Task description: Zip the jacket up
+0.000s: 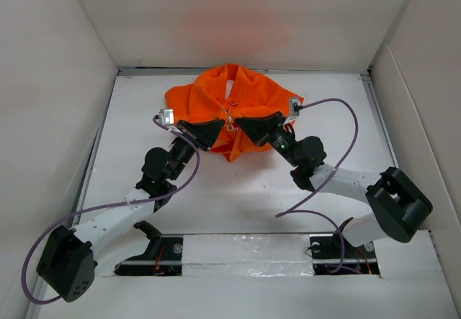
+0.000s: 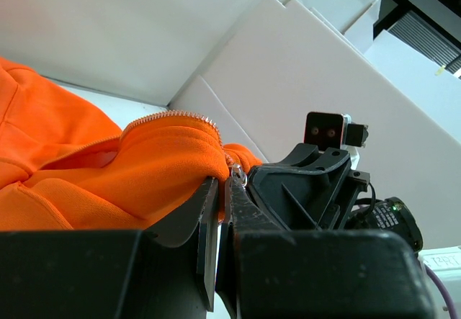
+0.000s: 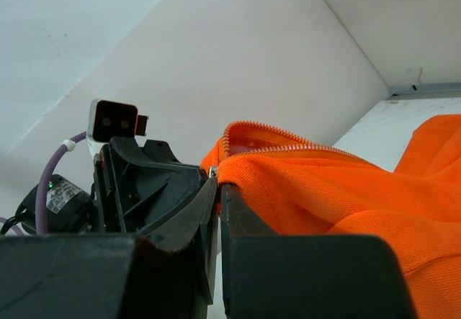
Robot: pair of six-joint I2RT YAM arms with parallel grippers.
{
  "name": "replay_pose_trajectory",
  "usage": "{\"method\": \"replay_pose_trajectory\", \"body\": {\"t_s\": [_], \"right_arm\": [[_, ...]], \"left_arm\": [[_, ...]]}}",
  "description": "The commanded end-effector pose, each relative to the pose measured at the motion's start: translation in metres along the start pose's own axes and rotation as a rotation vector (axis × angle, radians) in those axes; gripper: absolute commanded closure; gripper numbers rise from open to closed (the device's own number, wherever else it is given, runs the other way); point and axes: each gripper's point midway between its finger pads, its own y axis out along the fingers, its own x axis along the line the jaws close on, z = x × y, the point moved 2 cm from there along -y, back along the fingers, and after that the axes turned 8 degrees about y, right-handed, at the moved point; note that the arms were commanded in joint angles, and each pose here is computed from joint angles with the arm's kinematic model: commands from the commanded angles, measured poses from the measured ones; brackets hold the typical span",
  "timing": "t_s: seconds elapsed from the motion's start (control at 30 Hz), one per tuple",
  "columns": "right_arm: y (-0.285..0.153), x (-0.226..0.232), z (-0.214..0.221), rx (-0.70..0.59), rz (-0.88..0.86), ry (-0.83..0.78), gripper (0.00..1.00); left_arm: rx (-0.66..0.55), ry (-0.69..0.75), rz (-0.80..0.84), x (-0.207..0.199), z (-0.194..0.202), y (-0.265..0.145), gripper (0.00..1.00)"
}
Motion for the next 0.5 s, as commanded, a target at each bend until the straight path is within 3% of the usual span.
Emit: {"method": "replay_pose_trajectory", "body": {"t_s": [0.0, 0.47], "right_arm": [[0.0054, 0.0418, -0.035, -0.11, -0.172, -0.028, 1.0], [0.0101, 0.0432, -0.0362, -0.062, -0.217, -0.006, 1.0]], "left_arm": [[-0.075, 0.011, 0.117, -0.0276, -0.0223, -0.0034, 1.0], [-0.031, 0.015, 0.148, -0.0319, -0.015, 0.0008, 1.0]]}}
